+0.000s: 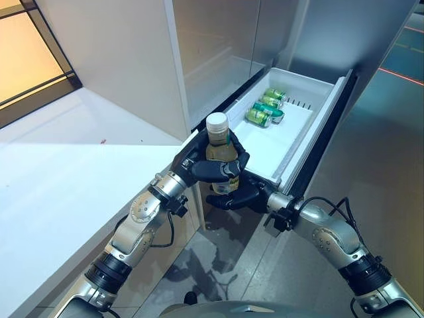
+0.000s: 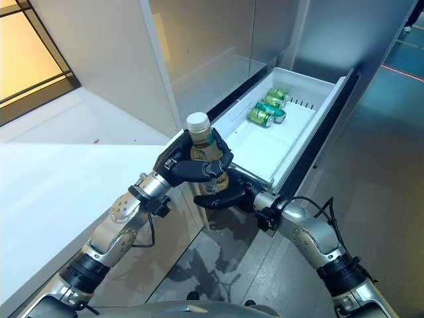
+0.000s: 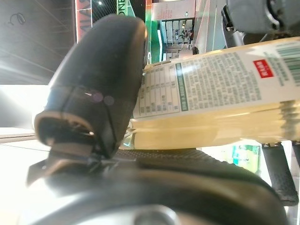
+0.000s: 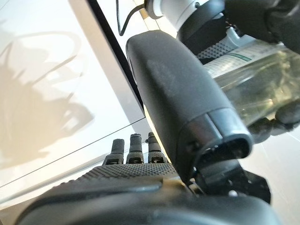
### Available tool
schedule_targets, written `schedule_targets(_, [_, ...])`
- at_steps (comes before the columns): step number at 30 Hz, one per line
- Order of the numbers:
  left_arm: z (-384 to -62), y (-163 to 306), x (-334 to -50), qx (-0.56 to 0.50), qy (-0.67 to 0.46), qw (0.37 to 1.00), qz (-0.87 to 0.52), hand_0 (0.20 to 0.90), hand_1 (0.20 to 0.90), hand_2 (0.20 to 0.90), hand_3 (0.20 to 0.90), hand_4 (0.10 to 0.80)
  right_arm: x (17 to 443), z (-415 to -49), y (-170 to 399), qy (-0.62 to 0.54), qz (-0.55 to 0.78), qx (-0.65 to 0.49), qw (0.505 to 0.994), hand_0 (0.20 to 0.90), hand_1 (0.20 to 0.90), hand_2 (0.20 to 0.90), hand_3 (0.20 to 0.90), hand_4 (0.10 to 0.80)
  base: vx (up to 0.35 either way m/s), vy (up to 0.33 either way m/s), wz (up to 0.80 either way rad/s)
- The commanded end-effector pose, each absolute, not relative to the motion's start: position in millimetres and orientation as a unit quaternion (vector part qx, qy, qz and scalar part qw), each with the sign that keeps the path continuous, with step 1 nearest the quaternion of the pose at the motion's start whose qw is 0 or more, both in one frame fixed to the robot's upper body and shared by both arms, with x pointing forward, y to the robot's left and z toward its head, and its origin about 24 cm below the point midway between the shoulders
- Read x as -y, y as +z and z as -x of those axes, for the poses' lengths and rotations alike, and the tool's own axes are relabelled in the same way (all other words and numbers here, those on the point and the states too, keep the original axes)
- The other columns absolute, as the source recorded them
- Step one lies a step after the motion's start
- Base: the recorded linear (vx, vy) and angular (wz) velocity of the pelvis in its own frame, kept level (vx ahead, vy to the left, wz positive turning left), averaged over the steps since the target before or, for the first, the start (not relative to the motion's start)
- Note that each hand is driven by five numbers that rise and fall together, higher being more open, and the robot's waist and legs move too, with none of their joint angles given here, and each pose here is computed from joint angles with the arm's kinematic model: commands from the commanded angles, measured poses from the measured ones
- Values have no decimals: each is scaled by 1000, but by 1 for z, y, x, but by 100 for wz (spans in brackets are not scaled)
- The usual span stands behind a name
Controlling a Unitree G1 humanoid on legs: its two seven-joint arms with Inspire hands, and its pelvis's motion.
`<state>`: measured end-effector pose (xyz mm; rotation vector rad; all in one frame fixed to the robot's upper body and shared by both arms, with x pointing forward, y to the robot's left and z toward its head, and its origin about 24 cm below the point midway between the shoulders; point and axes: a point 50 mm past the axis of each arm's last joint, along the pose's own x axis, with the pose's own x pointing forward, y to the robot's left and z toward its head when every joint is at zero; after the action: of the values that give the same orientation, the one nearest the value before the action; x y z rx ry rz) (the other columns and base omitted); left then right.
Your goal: Put drinks into fridge and close the fridge
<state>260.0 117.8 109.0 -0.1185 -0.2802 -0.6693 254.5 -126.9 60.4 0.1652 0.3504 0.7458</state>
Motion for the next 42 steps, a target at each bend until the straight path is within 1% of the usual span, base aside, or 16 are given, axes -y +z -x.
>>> schedule_targets(1, [-265,142,-101,227,-355,904,77,300,300,300,200,100,96,-267,159,447,-83,100,885,900,900,900,900,800,0,0,0])
schedule_targets(5, [-264,139,-97,217,-360,904,76,300,300,300,200,100,99,-267,182,417,-25,189,889,900,900,900,900,800,0,0,0])
schedule_targets(8, [-264,136,-95,211,-359,906,76,300,300,300,200,100,96,-266,193,415,-12,213,885,900,900,900,900,800,2,10,-1])
schedule_targets(16, [-264,132,-94,197,-364,906,84,300,300,300,200,100,90,-264,201,425,6,228,876,900,900,900,900,800,0,0,0])
schedule_targets(19, [-262,132,-91,201,-368,904,85,300,300,300,200,100,88,-264,200,439,3,211,873,900,900,900,900,800,0,0,0])
schedule_targets(20, [-262,134,-90,207,-372,900,88,300,300,300,200,100,85,-264,194,457,-6,180,871,815,815,815,801,701,0,0,0])
schedule_targets(22, [-262,134,-90,209,-373,899,88,300,300,300,200,100,84,-265,191,461,-8,169,871,815,815,815,801,701,0,0,0])
schedule_targets(23, [-261,135,-89,215,-375,897,89,300,300,300,200,100,83,-265,183,472,-13,136,871,441,441,441,365,265,0,0,0])
schedule_targets(24, [-261,138,-89,220,-377,895,90,300,300,300,200,100,81,-265,176,486,-18,104,868,300,300,300,200,100,0,0,0])
schedule_targets(29, [-259,144,-86,240,-400,881,81,300,300,300,200,100,78,-263,152,515,-17,51,855,300,300,300,200,100,0,0,0])
schedule_targets(34, [-254,152,-81,280,-423,859,66,300,300,300,200,100,76,-263,147,520,-15,47,853,300,300,300,200,100,0,0,0])
schedule_targets(36, [-252,156,-77,295,-432,851,47,324,324,324,227,127,77,-264,147,519,-9,47,853,300,300,300,200,100,0,0,0])
schedule_targets(37, [-251,157,-76,301,-437,847,34,378,378,378,291,191,78,-264,148,517,0,51,854,300,300,300,200,100,0,0,0])
schedule_targets(38, [-250,157,-76,305,-438,845,28,418,418,418,337,237,78,-265,148,516,5,53,855,300,300,300,200,100,0,0,0])
schedule_targets(40, [-251,159,-76,309,-436,845,20,446,446,446,370,270,81,-266,153,508,23,66,859,300,300,300,200,100,0,0,0])
schedule_targets(42, [-252,161,-78,310,-430,847,24,578,578,578,524,424,83,-267,159,502,30,79,861,300,300,300,200,100,0,0,0])
